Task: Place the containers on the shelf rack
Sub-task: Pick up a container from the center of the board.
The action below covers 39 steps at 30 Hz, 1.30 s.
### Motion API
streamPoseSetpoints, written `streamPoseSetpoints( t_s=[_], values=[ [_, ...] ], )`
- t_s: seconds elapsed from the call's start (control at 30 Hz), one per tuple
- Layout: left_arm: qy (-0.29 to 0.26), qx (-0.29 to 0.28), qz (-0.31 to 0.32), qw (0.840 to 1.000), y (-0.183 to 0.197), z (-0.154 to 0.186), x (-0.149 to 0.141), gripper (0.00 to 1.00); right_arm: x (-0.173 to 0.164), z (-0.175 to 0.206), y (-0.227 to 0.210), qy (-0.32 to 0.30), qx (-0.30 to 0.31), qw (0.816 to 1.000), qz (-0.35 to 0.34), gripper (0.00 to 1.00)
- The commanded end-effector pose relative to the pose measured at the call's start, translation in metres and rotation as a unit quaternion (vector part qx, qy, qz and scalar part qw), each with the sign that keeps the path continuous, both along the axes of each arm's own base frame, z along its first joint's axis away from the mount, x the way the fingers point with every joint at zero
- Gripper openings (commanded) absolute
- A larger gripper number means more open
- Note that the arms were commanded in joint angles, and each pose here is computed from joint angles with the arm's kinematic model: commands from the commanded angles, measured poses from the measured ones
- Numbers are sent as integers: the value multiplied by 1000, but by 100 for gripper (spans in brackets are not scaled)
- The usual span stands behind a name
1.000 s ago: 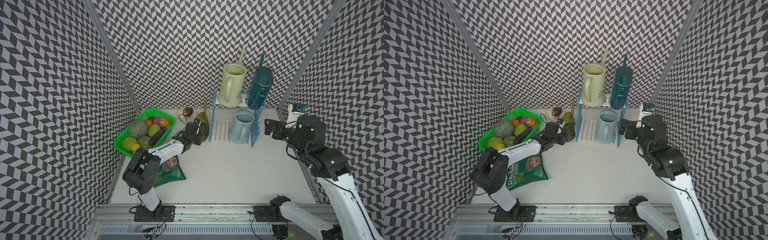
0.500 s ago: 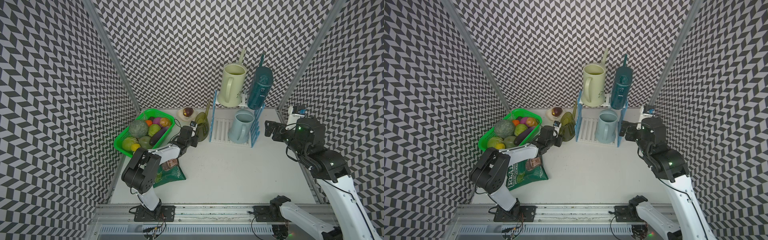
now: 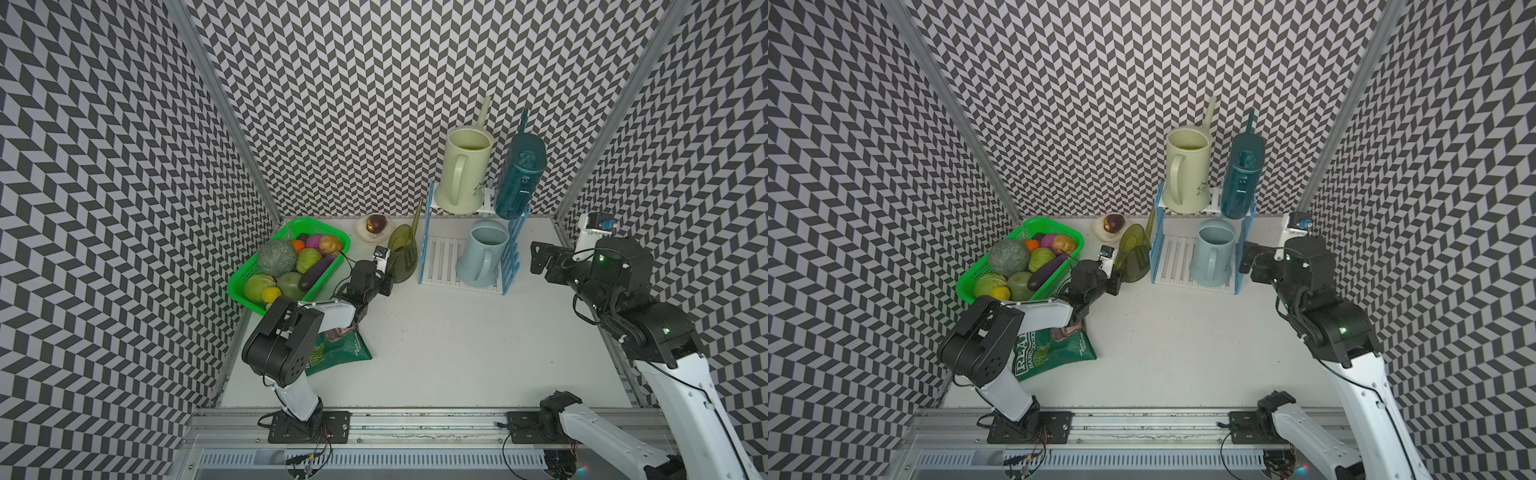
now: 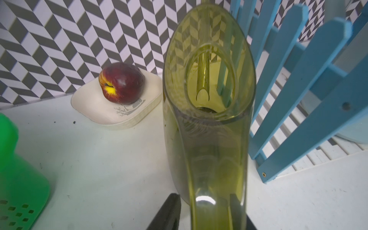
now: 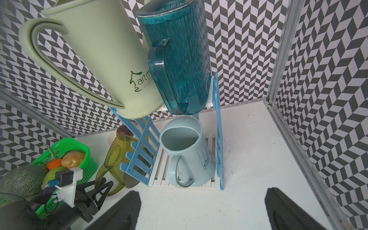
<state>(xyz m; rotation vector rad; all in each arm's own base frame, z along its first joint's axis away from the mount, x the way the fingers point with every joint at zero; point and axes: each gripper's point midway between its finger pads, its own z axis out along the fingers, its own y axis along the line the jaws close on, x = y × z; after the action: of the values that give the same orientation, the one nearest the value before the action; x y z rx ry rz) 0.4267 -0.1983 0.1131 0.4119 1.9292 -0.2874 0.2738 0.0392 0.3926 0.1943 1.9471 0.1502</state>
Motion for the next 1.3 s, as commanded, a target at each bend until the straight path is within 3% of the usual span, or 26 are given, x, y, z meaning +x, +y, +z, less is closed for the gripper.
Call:
streamPoseSetpoints(
  t_s=[0.0,0.3,0.7,0.87,1.27],
  values=[
    [-65,-20,-11,998,-1,27,3,42,-2,6,0,-15,11,1000,-1,100],
    [-104,-27,-19,994,-1,35,5,41,-4,5,0,-13,16,1000,0,100],
    [-85,-23,-35,995,-11,22,17,41,-9,2,-2,-14,16,1000,-3,100],
    [-88,-23,-32,995,-11,23,20,20,-10,-1,-2,-12,15,1000,-4,100],
    [-84,-19,-17,996,9,53,13,10,-11,-2,-1,-15,16,1000,3,100]
  ],
)
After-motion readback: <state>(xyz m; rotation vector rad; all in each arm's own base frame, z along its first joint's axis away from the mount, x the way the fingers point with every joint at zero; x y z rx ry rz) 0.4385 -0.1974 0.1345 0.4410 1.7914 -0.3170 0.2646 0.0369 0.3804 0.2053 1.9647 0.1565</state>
